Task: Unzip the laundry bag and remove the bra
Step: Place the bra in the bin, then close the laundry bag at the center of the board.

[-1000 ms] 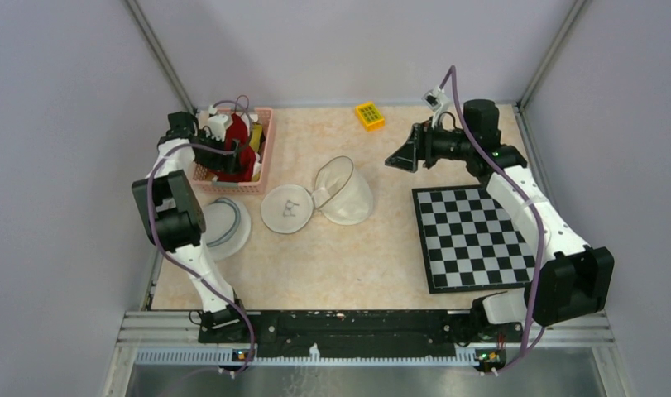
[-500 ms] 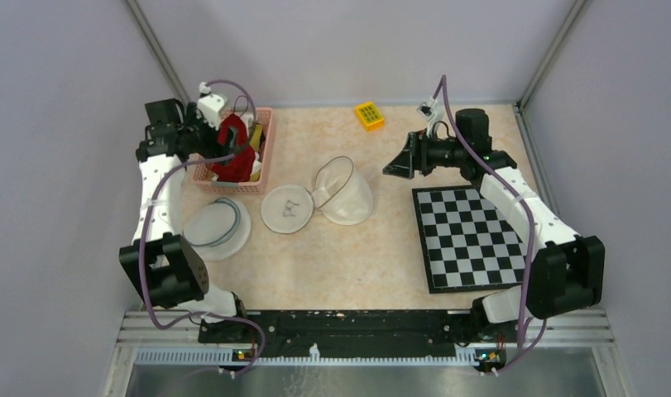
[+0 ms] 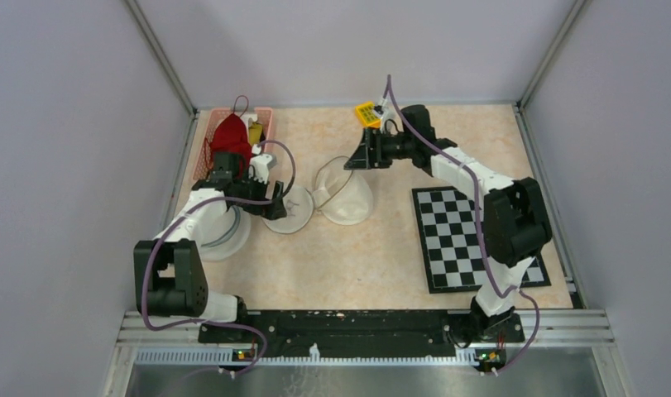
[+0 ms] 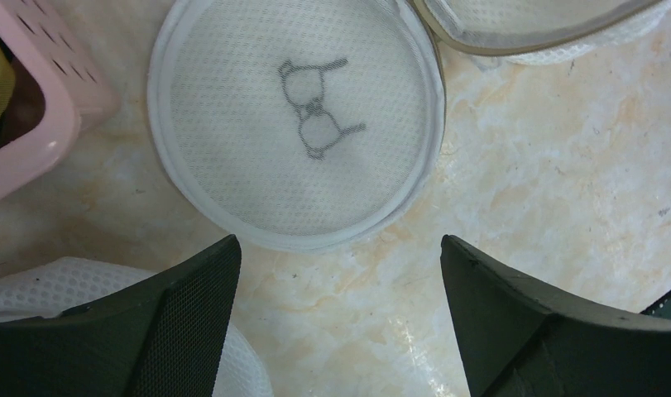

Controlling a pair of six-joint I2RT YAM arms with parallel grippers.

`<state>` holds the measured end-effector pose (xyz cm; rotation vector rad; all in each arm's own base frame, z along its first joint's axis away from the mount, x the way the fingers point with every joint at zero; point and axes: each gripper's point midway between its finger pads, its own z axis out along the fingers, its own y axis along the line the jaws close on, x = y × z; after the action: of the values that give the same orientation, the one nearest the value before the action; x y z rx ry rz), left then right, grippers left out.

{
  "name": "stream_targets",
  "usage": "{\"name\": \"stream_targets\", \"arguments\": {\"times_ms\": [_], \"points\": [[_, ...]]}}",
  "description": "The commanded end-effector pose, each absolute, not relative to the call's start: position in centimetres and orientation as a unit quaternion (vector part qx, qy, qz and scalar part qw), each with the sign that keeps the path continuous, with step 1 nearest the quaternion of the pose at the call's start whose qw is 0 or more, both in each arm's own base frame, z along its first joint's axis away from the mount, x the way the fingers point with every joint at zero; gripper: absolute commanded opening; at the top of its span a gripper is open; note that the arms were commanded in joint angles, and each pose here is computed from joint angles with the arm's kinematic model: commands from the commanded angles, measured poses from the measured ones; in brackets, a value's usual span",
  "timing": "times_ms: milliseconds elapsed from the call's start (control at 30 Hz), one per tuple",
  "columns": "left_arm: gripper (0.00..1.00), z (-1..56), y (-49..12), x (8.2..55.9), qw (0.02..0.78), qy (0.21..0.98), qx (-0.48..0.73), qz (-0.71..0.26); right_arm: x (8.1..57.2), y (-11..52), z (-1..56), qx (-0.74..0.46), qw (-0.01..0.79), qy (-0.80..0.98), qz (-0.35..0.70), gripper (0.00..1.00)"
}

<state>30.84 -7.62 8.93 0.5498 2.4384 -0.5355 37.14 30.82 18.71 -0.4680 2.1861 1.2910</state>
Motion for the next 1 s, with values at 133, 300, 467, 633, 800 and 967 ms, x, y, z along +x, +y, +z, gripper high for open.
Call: {"name": "stream_targets", "arguments": {"times_ms": [133,300,467,633,800,967], "points": [[0.97,10.9,-7.6,32.8,0.343,0.909,0.152,-0.182,38.0,35.5,15.4,-0.186,0.261,0.830,0.455,0.68],[0.98,11.5,-7.8,32.5,0.368,0.904,0.099,-0.192,37.0,33.9,10.9,-0.172,0.231,0.865,0.411,0.63],[0.94,11.3,-8.4,32.3,0.368,0.903,0.077,-0.208,35.2,31.8,7.0,-0.175,0.206,0.889,0.370,0.58],[0.86,10.1,-8.9,31.9,0.364,0.905,0.078,-0.203,34.8,29.0,4.1,-0.162,0.191,0.908,0.337,0.51],[0.62,9.5,-8.8,32.1,0.374,0.904,0.081,-0.190,34.9,25.8,2.8,-0.136,0.181,0.918,0.325,0.47],[0.54,8.0,-8.7,32.8,0.372,0.910,0.083,-0.163,34.1,24.5,3.0,-0.134,0.179,0.917,0.330,0.46]]}}
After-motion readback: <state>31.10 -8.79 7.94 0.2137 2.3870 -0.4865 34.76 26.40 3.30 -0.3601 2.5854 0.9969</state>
